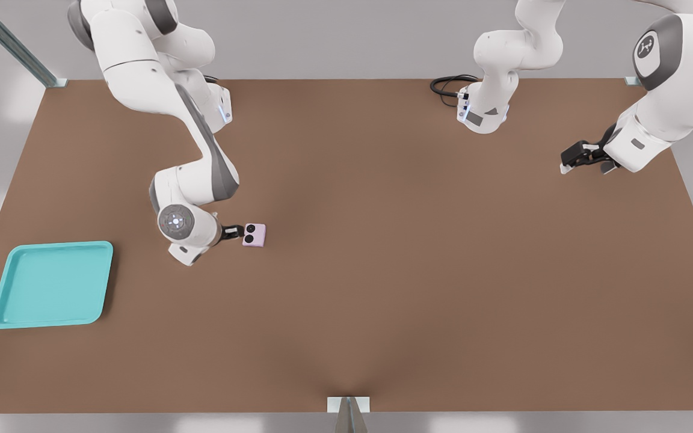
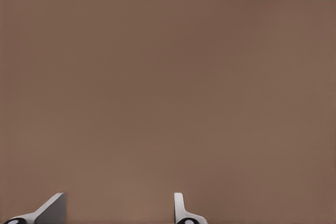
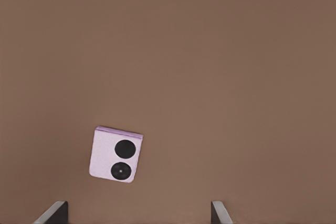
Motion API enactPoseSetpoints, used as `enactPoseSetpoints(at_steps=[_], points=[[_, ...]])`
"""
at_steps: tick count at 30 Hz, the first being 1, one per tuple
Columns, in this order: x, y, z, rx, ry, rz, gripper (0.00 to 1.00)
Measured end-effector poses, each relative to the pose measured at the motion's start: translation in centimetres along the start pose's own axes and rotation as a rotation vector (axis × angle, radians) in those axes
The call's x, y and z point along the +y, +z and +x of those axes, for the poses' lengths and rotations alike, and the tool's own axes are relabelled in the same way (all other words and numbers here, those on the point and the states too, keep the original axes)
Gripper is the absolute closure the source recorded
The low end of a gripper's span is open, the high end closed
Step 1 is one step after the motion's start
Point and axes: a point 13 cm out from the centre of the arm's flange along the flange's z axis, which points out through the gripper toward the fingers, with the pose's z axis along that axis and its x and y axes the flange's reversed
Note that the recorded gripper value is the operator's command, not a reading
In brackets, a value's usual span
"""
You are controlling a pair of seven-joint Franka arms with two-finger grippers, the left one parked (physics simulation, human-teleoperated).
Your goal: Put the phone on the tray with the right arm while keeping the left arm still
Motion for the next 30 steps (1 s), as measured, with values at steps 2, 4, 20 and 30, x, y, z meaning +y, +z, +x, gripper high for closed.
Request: enactPoseSetpoints(at_steps=[2,4,20,30], points=[[1.9,2.0,0.2,-0.013,0.024,-0.007,0.00],[3.8,3.2,0.0,-0.028,0.052,-0.016,0.00],[6.0,15.7,3.3,-0.078,0.361,-0.035,0.00],[5.4,15.8,1.6,-0.154,0.433,-0.100,0.00]])
